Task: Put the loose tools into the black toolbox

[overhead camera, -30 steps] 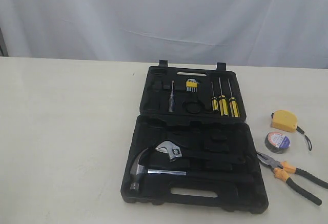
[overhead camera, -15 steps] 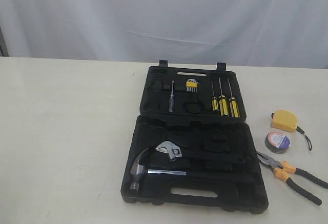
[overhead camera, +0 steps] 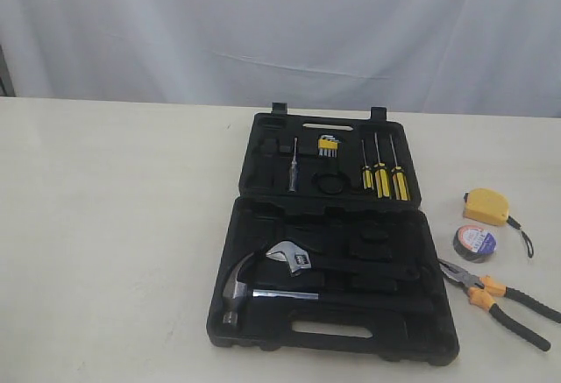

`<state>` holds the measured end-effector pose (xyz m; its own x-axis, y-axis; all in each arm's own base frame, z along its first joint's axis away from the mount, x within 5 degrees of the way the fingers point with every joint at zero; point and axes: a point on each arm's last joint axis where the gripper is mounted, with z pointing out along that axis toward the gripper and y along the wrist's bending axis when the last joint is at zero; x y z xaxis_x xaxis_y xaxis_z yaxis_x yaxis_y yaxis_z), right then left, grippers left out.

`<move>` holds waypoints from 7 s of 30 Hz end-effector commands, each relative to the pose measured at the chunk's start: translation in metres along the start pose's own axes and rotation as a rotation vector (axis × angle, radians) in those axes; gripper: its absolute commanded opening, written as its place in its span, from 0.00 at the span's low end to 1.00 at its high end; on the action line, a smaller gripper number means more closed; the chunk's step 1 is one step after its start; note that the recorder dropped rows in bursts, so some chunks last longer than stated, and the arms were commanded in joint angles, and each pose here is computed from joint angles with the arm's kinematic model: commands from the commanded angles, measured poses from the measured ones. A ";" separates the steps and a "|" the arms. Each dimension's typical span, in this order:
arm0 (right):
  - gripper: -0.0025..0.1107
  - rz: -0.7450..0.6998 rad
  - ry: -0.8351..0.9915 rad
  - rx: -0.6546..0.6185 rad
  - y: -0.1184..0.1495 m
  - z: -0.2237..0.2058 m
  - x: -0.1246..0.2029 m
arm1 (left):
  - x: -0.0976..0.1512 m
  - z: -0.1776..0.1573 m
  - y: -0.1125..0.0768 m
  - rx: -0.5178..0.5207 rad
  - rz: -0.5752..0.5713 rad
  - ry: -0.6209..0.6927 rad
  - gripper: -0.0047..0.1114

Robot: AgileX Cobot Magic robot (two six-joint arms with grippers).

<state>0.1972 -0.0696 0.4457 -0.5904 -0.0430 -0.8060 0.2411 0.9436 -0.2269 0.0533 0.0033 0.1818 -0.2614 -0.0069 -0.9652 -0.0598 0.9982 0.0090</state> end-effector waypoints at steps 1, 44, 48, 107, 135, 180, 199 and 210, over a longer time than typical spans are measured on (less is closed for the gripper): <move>0.02 -0.131 0.277 -0.089 0.006 0.041 0.009 | -0.001 0.000 0.000 0.004 -0.001 -0.009 0.04; 0.60 -0.305 1.013 -0.394 0.069 0.278 0.199 | -0.001 0.000 0.000 0.004 -0.001 -0.009 0.04; 0.60 -0.305 1.010 -0.393 0.069 0.280 0.201 | -0.001 0.000 0.000 0.004 -0.001 -0.009 0.04; 0.14 -0.413 0.905 -0.382 0.078 0.224 0.141 | -0.001 0.000 0.000 0.004 -0.001 -0.009 0.04; 0.70 -0.337 0.995 -0.252 0.070 0.233 0.213 | -0.001 0.000 0.000 0.004 -0.001 -0.009 0.04; 0.47 -0.258 0.850 -0.367 0.083 0.272 0.201 | -0.001 0.000 0.000 0.004 -0.001 -0.009 0.04; 0.02 -0.296 0.837 -0.373 0.084 0.251 0.164 | -0.001 0.000 0.000 0.004 -0.001 -0.009 0.04; 0.02 -0.270 0.546 -0.436 0.078 0.213 0.086 | -0.001 0.000 0.000 0.004 -0.001 -0.009 0.04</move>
<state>0.3235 -0.0769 0.2252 -0.9436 -0.2007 -0.2632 -0.1850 0.9792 -0.0836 0.0533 0.0033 0.1818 -0.2614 -0.0069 -0.9652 -0.0598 0.9982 0.0090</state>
